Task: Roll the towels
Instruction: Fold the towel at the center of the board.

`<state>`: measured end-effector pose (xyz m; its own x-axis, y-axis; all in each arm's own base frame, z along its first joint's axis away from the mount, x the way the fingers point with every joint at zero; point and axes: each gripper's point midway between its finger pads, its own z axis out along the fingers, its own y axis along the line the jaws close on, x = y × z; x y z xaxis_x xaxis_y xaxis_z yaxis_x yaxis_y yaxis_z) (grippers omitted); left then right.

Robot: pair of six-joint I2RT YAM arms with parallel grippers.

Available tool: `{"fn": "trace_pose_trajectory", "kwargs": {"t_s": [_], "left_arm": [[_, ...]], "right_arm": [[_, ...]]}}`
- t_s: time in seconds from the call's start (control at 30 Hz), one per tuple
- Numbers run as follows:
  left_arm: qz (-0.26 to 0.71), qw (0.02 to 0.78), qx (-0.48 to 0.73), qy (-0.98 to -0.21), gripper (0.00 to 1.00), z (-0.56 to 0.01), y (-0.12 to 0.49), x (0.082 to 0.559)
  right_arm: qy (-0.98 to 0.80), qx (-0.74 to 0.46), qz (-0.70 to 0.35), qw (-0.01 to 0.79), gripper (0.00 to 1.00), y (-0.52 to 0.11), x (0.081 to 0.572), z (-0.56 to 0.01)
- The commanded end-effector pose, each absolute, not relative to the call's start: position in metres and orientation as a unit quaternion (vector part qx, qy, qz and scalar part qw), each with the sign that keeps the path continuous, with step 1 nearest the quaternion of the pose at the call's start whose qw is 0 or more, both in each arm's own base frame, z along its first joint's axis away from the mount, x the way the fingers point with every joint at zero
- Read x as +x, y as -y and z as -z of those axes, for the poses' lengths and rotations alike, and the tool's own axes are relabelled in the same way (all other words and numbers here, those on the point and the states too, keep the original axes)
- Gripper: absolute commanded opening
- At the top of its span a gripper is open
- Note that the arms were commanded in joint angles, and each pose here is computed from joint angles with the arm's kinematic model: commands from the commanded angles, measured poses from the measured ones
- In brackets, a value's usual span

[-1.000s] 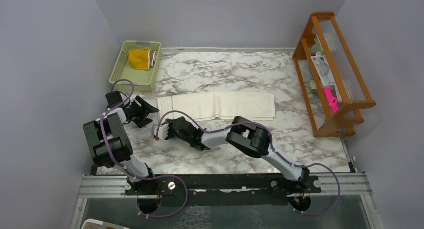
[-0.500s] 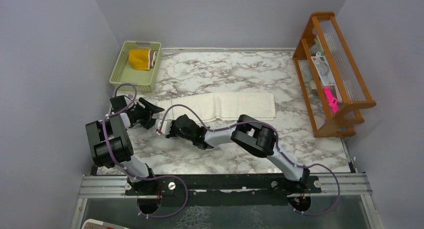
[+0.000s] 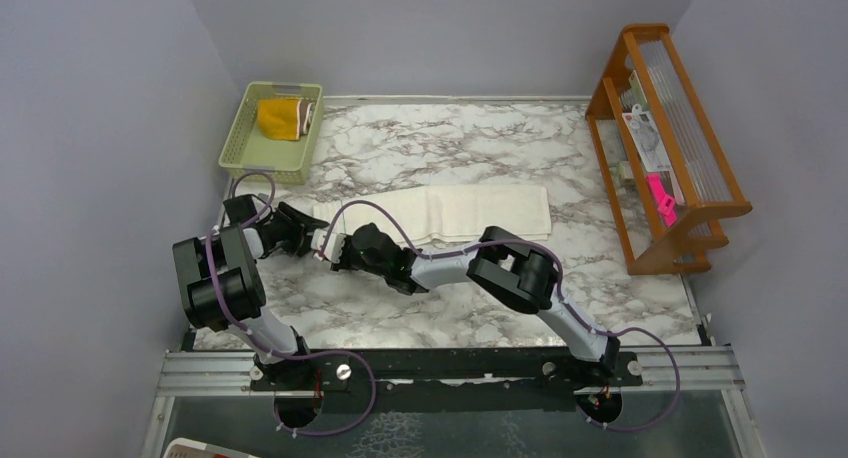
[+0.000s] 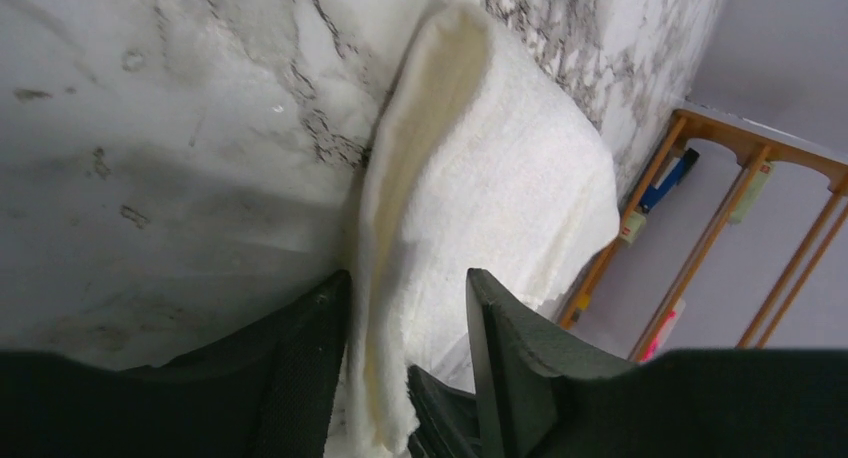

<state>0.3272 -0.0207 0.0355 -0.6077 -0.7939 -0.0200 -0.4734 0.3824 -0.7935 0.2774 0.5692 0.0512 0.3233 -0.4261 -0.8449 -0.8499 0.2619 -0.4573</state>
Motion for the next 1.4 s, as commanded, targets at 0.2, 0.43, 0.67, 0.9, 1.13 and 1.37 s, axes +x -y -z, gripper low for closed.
{"fn": "trace_pose_trajectory", "kwargs": {"t_s": [0.2, 0.43, 0.67, 0.9, 1.13, 1.37], "left_arm": [[0.371, 0.216, -0.392, -0.813, 0.0, -0.027, 0.012, 0.34], [0.263, 0.243, -0.324, -0.876, 0.0, -0.049, -0.021, 0.344], [0.133, 0.292, -0.258, -0.911, 0.0, -0.084, -0.057, 0.348], [-0.004, 0.314, -0.172, -0.934, 0.0, -0.145, -0.039, 0.361], [-0.011, 0.304, -0.081, -0.949, 0.0, -0.167, 0.064, 0.383], [-0.067, 0.266, 0.022, -0.961, 0.0, -0.154, 0.17, 0.391]], "right_arm": [[-0.553, -0.561, -0.209, 0.58, 0.22, -0.563, 0.272, -0.093], [-0.558, -0.51, -0.266, 0.598, 0.45, -0.49, 0.261, -0.167], [-0.63, -0.398, -0.264, 0.612, 0.54, -0.367, 0.283, -0.207], [-0.727, -0.289, -0.208, 0.588, 0.64, -0.284, 0.288, -0.201], [-0.782, -0.212, -0.135, 0.571, 0.65, -0.235, 0.301, -0.205], [-0.82, -0.079, -0.09, 0.56, 0.66, -0.167, 0.308, -0.218]]}}
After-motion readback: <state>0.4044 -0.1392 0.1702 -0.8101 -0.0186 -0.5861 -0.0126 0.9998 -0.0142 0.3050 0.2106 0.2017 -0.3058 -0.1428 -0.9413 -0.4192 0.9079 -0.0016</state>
